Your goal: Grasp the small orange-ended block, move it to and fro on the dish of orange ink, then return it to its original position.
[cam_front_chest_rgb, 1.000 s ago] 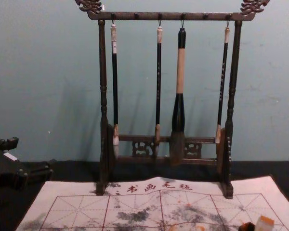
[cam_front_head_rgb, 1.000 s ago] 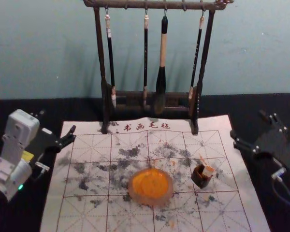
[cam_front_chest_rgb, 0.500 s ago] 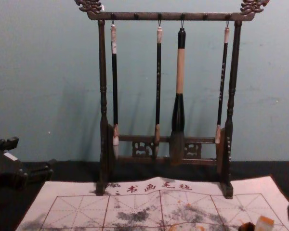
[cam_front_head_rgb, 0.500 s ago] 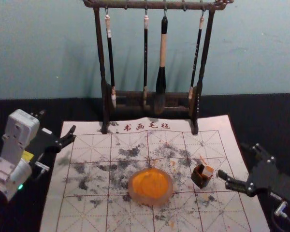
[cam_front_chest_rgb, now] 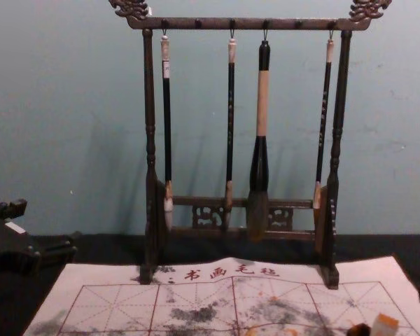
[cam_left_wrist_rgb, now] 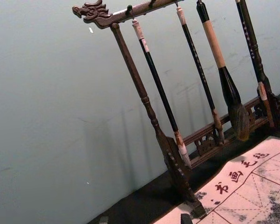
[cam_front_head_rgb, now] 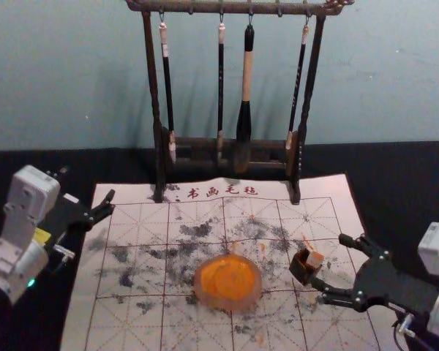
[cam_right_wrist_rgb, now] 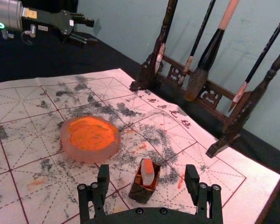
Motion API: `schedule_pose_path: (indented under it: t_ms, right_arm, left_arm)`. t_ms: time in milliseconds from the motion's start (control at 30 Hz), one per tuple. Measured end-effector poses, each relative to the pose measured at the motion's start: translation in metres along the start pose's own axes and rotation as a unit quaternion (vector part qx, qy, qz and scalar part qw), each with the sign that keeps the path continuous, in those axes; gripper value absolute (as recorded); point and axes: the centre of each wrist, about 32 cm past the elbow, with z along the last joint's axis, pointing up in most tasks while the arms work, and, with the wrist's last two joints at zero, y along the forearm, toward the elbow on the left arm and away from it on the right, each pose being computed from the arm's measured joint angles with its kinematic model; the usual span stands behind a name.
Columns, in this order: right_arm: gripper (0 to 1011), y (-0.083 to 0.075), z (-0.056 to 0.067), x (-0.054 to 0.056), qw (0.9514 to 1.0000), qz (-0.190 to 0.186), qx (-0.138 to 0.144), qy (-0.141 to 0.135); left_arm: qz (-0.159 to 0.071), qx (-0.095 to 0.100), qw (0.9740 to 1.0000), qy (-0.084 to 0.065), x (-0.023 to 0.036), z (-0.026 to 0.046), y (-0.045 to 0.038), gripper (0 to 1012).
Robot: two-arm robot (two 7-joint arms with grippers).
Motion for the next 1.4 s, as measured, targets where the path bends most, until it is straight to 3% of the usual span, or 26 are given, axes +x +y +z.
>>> schedule_pose_path:
  t_ms: [567, 1400]
  right_arm:
    - [1000, 0.022, -0.008, 0.009, 0.9998, -0.006, -0.018, 0.010]
    - [1000, 0.025, -0.009, 0.010, 0.9997, -0.007, -0.019, 0.013]
  left_arm:
    - [0.000, 0.000, 1.0000, 0.000, 0.0000, 0.0000, 0.0000, 1001]
    - [0.000, 0.000, 1.0000, 0.000, 0.0000, 0.0000, 0.0000, 1001]
